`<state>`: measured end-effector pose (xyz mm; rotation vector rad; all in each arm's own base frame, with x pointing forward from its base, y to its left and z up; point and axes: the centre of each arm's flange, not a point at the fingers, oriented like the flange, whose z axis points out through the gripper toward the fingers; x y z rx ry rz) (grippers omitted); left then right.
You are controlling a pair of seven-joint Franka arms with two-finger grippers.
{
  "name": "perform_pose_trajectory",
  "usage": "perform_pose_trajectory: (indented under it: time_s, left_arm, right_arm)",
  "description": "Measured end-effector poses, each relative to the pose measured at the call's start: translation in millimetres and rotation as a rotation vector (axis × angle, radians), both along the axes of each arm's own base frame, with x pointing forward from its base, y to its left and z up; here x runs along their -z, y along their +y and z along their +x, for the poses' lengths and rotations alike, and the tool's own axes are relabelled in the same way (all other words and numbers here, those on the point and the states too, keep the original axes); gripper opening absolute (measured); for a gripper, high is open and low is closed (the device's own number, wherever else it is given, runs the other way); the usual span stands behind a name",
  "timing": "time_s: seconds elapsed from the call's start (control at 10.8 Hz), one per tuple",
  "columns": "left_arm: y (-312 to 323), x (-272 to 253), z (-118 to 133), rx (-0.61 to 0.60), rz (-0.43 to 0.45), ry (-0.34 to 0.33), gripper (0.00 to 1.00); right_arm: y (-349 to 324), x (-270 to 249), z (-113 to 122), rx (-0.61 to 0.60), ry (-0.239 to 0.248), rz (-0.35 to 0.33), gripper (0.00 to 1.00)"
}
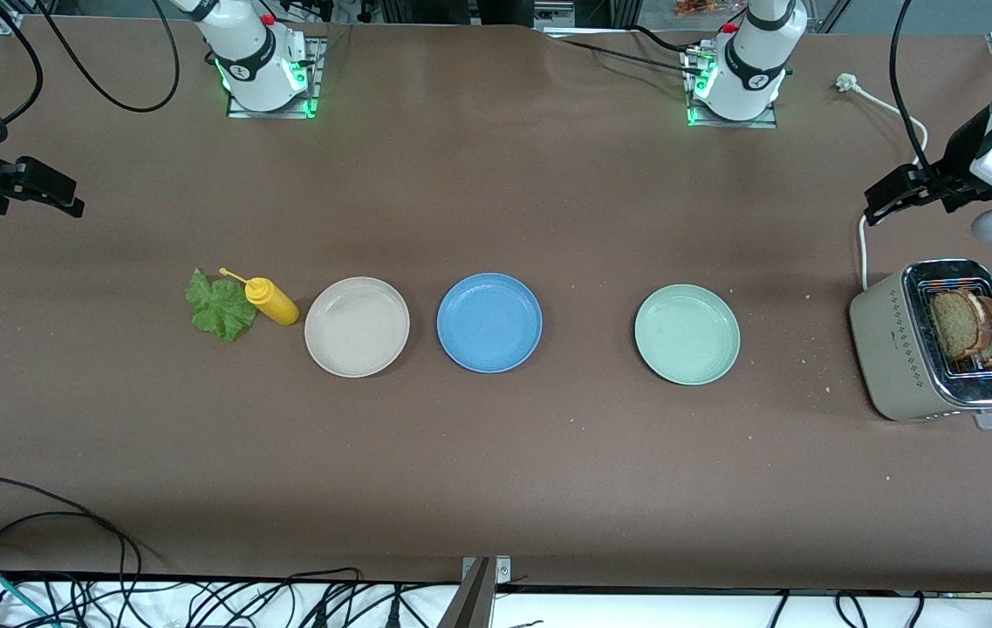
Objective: Make sandwich in blue plate with both arms
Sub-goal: 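Move the left gripper over the toaster and lower onto a bread slice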
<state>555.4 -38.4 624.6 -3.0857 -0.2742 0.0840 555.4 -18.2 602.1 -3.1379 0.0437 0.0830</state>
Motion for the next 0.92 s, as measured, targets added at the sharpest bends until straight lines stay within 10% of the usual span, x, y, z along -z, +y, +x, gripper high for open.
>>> perform_pose_trajectory:
  time_s: [0.92]
  left_arm:
    - [50,88,42,-0.064,0.004,0.141,1.00]
  right_arm:
    - [0,-1,0,0.000,-0.001,0.000,1.00]
